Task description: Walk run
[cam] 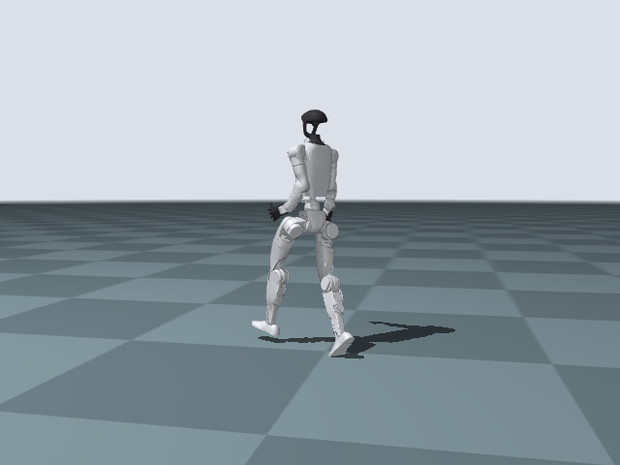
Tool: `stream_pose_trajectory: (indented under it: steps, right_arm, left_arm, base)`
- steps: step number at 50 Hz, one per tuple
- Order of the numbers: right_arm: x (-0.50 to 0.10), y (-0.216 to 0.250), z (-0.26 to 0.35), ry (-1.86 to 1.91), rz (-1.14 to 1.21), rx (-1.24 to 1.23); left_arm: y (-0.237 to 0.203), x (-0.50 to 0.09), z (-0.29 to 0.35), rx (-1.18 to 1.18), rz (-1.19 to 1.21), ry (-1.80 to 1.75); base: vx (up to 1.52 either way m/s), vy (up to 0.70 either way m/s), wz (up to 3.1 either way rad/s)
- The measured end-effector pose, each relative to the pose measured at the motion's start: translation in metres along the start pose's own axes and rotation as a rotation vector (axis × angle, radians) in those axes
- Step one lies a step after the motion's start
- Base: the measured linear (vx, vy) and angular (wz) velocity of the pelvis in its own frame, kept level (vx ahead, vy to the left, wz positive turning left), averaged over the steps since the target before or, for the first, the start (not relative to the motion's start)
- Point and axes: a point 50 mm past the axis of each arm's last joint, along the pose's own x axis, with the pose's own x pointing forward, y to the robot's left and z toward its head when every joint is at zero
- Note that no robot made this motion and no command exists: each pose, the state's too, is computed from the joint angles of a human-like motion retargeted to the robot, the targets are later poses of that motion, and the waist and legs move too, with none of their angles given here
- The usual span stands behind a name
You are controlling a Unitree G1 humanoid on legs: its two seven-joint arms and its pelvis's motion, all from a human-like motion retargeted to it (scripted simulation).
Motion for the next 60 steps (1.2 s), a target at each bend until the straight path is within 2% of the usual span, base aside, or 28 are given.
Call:
stream_pose_trajectory:
  steps: [5, 11, 19, 25, 29, 32, 38, 41, 45, 50, 55, 60]
  right_arm:
    - [-0.044, 0.051, -0.095, 0.386, 0.289, -0.086]
    - [-0.124, 0.098, -0.175, 0.687, 0.595, -0.192]
    - [-0.226, 0.123, -0.235, 0.944, 0.814, -0.123]
    - [-0.258, 0.124, -0.248, 1.131, 0.846, -0.018]
    - [-0.233, 0.123, -0.238, 1.062, 0.787, 0.058]
    - [-0.182, 0.120, -0.209, 0.878, 0.671, 0.151]
    - [-0.056, 0.092, -0.092, 0.377, 0.284, 0.366]
    - [-0.018, 0.071, -0.014, 0.061, 0.209, 0.325]
    - [0.001, 0.043, 0.080, -0.281, 0.188, 0.169]
    - [0.001, 0.013, 0.149, -0.513, 0.100, 0.006]
    - [0.002, 0.011, 0.131, -0.470, 0.033, -0.040]
    - [-0.005, 0.063, 0.040, -0.140, 0.142, -0.011]
  left_arm:
    - [0.005, 0.008, 0.006, -0.013, 0.003, -0.015]
    - [0.005, 0.030, 0.023, -0.024, -0.006, -0.068]
    - [0.000, 0.044, 0.064, 0.074, -0.101, -0.231]
    - [0.008, 0.040, 0.060, 0.076, -0.078, -0.223]
    - [0.006, 0.023, 0.031, 0.006, -0.011, -0.136]
    - [0.001, 0.012, 0.015, -0.042, 0.029, -0.092]
    - [0.006, -0.001, 0.003, -0.088, 0.088, -0.061]
    - [0.020, -0.008, 0.008, -0.029, 0.103, -0.068]
    - [0.039, -0.013, 0.019, 0.062, 0.105, -0.087]
    - [0.052, -0.015, 0.030, 0.136, 0.107, -0.102]
    - [0.052, -0.012, 0.031, 0.192, 0.072, -0.084]
    - [0.051, -0.013, 0.025, 0.196, 0.064, -0.058]
  base:
    - [1.24, -0.22, 0.28]
    - [0.98, -0.26, 0.32]
    - [0.89, -0.38, 0.63]
    - [0.93, -0.54, -0.52]
    - [1.12, -0.70, 0.36]
    - [0.95, -0.55, -0.84]
    - [0.82, -0.71, -1.64]
    - [0.73, -0.47, -2.84]
    - [0.73, -0.20, -3.14]
    - [0.92, -0.03, -2.36]
    - [1.09, -0.17, -0.75]
    - [1.16, -0.35, -1.05]
